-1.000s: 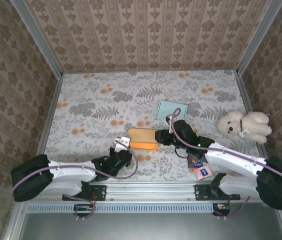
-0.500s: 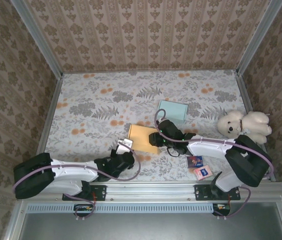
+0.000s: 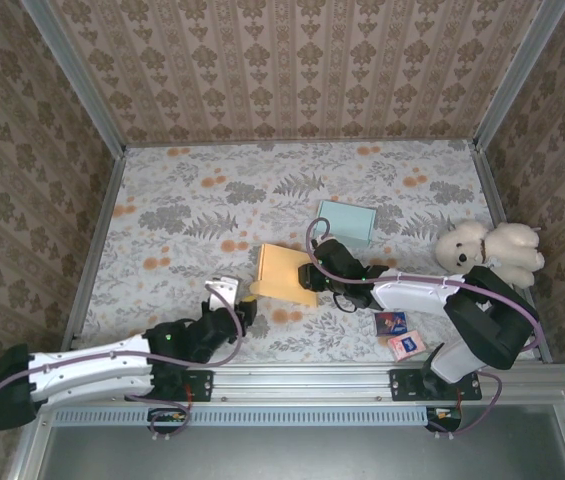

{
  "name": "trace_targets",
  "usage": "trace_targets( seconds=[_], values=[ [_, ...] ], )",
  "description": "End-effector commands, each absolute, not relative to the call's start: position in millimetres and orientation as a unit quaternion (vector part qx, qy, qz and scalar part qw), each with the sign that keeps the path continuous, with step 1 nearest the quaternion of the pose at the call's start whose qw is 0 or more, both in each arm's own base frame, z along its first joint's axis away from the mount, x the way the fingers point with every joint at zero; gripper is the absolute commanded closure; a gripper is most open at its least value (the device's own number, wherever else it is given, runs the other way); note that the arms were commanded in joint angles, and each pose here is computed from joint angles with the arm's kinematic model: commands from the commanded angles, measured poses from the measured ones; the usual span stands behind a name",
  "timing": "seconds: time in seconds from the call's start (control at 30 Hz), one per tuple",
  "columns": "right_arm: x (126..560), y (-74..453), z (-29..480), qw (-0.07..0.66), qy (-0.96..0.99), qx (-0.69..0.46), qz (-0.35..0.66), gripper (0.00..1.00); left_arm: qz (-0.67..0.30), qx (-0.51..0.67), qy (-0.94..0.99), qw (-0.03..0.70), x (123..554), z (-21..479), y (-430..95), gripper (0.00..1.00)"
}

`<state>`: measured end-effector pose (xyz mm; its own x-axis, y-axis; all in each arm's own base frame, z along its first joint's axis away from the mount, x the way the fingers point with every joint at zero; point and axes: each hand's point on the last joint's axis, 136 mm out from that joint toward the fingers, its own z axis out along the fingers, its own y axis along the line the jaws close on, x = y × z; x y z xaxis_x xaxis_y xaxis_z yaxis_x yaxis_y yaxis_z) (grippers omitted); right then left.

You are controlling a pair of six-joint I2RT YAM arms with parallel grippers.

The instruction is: Fold the paper box

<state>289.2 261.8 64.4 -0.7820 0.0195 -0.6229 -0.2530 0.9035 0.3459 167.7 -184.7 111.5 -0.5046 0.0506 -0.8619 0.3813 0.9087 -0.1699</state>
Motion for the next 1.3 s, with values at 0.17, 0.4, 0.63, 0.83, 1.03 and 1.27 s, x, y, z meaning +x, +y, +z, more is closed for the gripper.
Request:
trace_targets(
  seconds=[0.17, 0.4, 0.63, 0.83, 1.03, 1.27],
  values=[
    [283.1, 249.7, 64.5, 0.331, 0.922, -0.075, 0.188, 0.59, -0.189, 0.088, 0.861, 0.464, 165.7, 112.9, -167.2, 0.46],
    [278.4, 256.8, 71.1, 0.331, 0.916, -0.082, 0.213, 0.59, -0.204, 0.053, 0.858, 0.469, 191.8, 128.9, -178.8, 0.37],
    [271.3, 252.9, 76.8, 0.341, 0.911, -0.091, 0.216, 0.59, -0.244, 0.002, 0.867, 0.435, 224.4, 120.9, -196.6, 0.27],
    [271.2, 244.1, 80.2, 0.354, 0.909, -0.102, 0.194, 0.59, -0.228, 0.023, 0.879, 0.418, 239.0, 110.9, -220.6, 0.28],
    [268.9, 239.0, 62.4, 0.343, 0.917, -0.112, 0.173, 0.59, -0.189, 0.038, 0.896, 0.400, 241.4, 81.6, -223.0, 0.31],
    [267.2, 224.8, 45.8, 0.352, 0.919, -0.085, 0.156, 0.47, -0.157, 0.036, 0.914, 0.372, 235.1, 46.8, -213.8, 0.32]
  ],
)
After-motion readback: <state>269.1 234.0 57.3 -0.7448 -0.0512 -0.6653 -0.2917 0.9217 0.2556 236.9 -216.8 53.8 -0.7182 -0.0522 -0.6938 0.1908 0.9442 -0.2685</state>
